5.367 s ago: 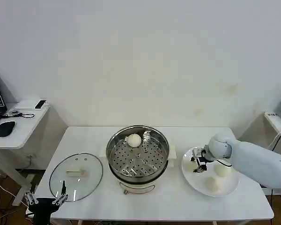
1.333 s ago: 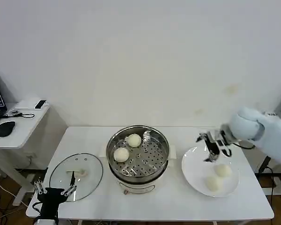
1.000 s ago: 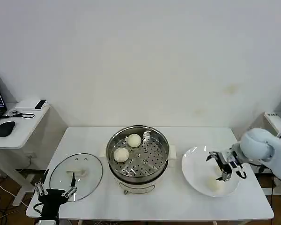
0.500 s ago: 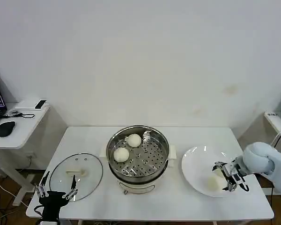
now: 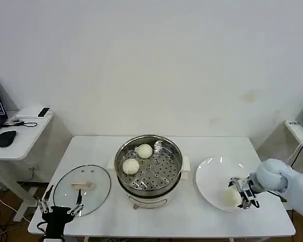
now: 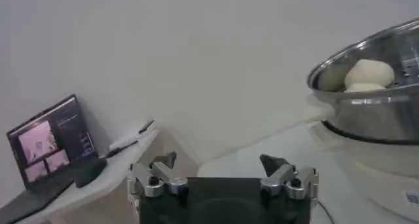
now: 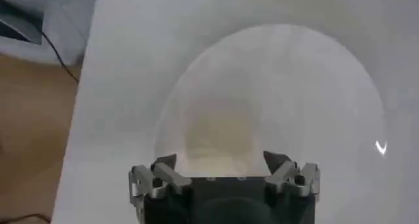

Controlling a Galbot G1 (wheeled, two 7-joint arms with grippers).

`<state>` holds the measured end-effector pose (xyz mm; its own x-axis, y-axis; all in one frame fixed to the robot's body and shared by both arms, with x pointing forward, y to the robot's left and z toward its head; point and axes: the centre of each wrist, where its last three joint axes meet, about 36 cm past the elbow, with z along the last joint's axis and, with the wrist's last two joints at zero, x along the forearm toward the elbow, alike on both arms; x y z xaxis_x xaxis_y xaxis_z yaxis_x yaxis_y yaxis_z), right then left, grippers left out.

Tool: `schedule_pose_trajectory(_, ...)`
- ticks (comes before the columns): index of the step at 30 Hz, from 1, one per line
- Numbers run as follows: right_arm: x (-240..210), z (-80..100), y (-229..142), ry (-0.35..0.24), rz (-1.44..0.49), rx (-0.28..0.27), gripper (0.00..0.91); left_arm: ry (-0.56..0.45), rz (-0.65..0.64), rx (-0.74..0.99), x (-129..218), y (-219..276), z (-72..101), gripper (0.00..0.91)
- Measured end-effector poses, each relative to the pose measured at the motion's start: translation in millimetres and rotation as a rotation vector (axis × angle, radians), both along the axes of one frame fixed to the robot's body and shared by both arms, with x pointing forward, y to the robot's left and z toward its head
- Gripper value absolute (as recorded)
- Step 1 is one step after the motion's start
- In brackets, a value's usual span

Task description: Take steamed baozi put them in steamer then cover it.

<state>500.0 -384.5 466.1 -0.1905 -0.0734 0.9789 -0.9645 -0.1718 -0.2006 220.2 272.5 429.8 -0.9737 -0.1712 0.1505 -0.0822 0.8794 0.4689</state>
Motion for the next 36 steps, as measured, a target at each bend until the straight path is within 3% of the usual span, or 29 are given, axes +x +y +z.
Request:
schedule_pose_trajectory(12, 5, -10.9, 3, 0.015, -0.066, 0.013, 0.625, 0.0, 0.0, 0.001, 1, 0, -1.3, 0.907)
schedule_pose_trajectory(22, 9, -7.9, 4, 0.033, -0.093, 0.016, 0.625, -0.005, -0.004, 0.001, -1, -2, 2.6, 0.907)
schedule_pose_trajectory(28, 15, 10.3, 3, 0.028, -0.082, 0.015, 0.635, -0.007, -0.005, -0.003, 0, -2, 1.7, 0.907)
schedule_pose_trajectory(36, 31, 52.5, 8, -0.025, -0.072, 0.044, 0.635, -0.015, -0.007, 0.003, 1, 0, 3.0, 0.907)
